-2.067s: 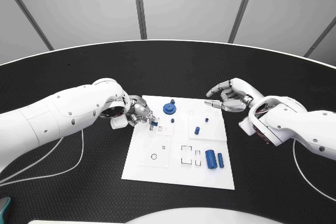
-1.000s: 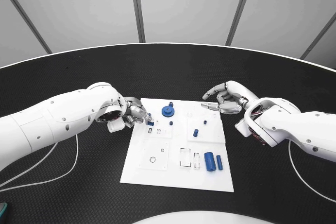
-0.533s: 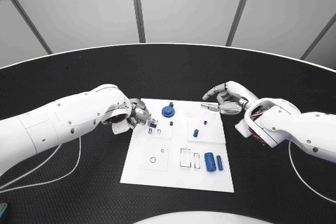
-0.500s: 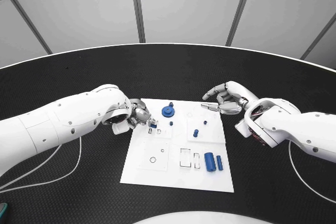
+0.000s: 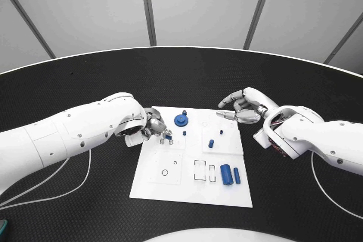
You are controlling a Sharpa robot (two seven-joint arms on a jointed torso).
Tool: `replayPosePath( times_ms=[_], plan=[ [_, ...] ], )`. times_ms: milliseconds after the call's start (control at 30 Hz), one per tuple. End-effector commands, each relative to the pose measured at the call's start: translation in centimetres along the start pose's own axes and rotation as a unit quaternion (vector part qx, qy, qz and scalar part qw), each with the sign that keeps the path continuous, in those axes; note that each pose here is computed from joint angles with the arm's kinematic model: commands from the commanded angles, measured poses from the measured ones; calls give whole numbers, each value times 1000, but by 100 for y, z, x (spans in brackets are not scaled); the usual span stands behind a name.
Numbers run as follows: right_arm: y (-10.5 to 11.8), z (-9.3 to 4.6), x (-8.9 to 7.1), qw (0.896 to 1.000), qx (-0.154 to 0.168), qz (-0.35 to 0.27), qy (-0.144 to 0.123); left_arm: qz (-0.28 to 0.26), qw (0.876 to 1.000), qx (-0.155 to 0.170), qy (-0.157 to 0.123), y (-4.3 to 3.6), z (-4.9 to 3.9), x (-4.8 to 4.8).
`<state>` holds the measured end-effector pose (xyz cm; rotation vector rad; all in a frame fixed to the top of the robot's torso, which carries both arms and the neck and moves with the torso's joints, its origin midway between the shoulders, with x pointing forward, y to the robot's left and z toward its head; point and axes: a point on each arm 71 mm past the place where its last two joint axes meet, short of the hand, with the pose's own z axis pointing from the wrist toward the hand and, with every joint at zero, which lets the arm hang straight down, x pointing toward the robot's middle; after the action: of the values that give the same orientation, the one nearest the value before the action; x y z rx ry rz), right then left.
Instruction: Assemble the parts on the task board
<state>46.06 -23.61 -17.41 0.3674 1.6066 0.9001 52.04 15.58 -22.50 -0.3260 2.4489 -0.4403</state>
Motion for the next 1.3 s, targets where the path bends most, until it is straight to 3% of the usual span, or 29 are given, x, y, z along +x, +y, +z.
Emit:
replayPosePath(
  times_ms=[33,567,1300],
  plan=[
    [1,0,1,1000,0,0,0,4,1000,-2,-2,-15,3,5],
    [7,-1,5,1000,-1,0,0,46,999,-13,-24,-88,33,13],
    [11,-1,9,1000,-1,1,1,60,998,-20,-17,-119,97,115]
  ],
)
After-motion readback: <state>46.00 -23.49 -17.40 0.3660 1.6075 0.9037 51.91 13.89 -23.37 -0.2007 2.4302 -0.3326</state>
